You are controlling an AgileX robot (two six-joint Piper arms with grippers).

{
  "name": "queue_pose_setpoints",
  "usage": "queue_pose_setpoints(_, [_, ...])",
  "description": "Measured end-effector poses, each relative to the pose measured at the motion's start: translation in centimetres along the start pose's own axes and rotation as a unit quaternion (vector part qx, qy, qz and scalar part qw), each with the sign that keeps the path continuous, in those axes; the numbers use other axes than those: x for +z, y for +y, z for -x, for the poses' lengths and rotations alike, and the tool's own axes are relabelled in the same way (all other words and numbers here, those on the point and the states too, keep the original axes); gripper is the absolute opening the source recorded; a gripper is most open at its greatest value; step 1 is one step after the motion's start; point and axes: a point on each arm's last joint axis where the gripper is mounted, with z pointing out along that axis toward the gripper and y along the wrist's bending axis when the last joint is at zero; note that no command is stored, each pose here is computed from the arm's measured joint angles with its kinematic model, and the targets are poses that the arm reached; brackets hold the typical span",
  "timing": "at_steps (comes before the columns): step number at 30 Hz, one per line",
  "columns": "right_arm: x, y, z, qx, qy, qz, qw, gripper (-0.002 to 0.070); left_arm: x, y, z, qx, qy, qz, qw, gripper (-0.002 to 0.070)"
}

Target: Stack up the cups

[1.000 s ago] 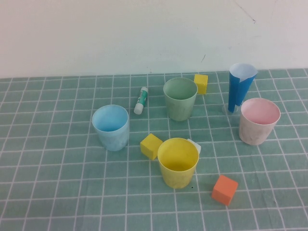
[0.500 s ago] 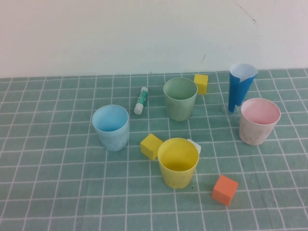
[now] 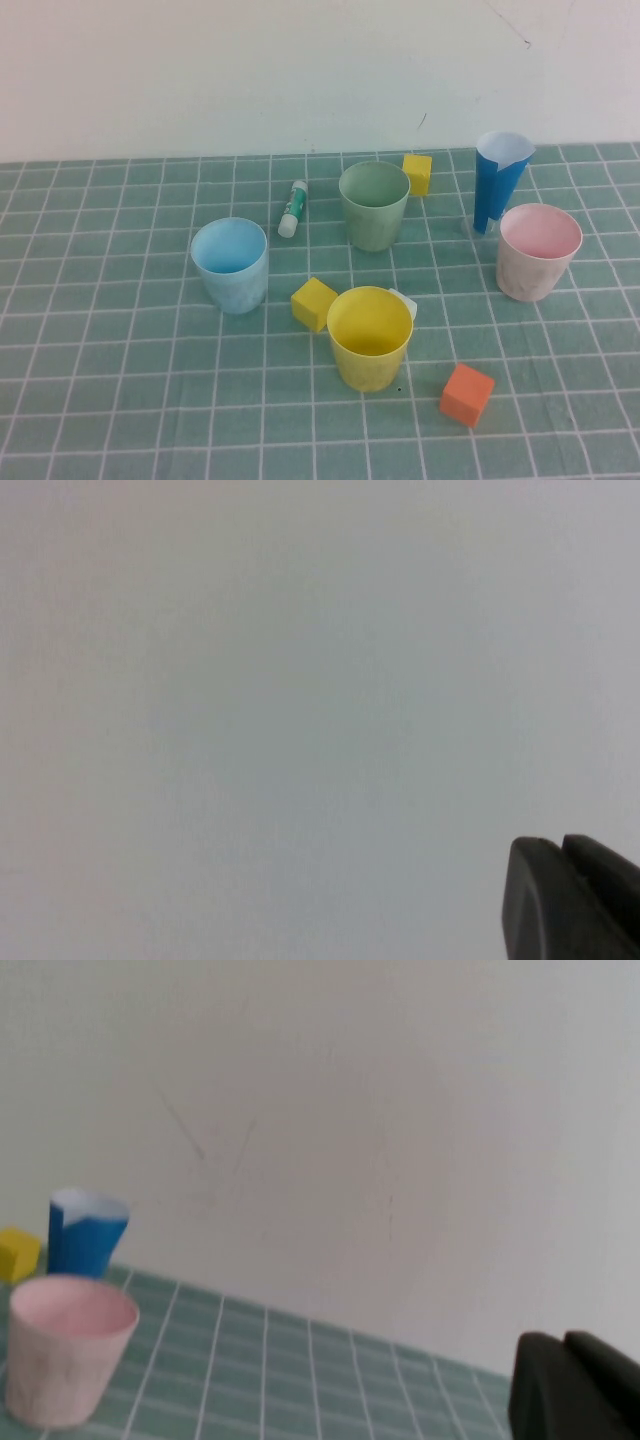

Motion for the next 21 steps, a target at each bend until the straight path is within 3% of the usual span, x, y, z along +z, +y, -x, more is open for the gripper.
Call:
queue_pose_setpoints(6, [0.8,0.5,-1.3,-0.006,0.089,0.033,0.995,-0.0003,1.3,0.2,2.7,-0.068,0.068,0.021,0.995,-0.0002])
queue_pose_setpoints(10, [1.8,0.7,-1.6,-0.013,0.119,0.05,0.992,-0.0003,3.0,0.1,4.9,-0.074,0.119,0.029,0.99,-0.0002])
queue_pose_setpoints(15, [2.4,0.9,-1.9,-0.029,0.144,0.064,0.987,-0.0003,5.7,0.2,4.5,-0.074,0.243,0.045,0.966,-0.0002])
queue_pose_setpoints(21, [2.4,0.9,-1.9,-0.031,0.143,0.066,0.987,-0.0003,9.6,0.3,3.5,-0.073,0.376,0.057,0.922,-0.0002])
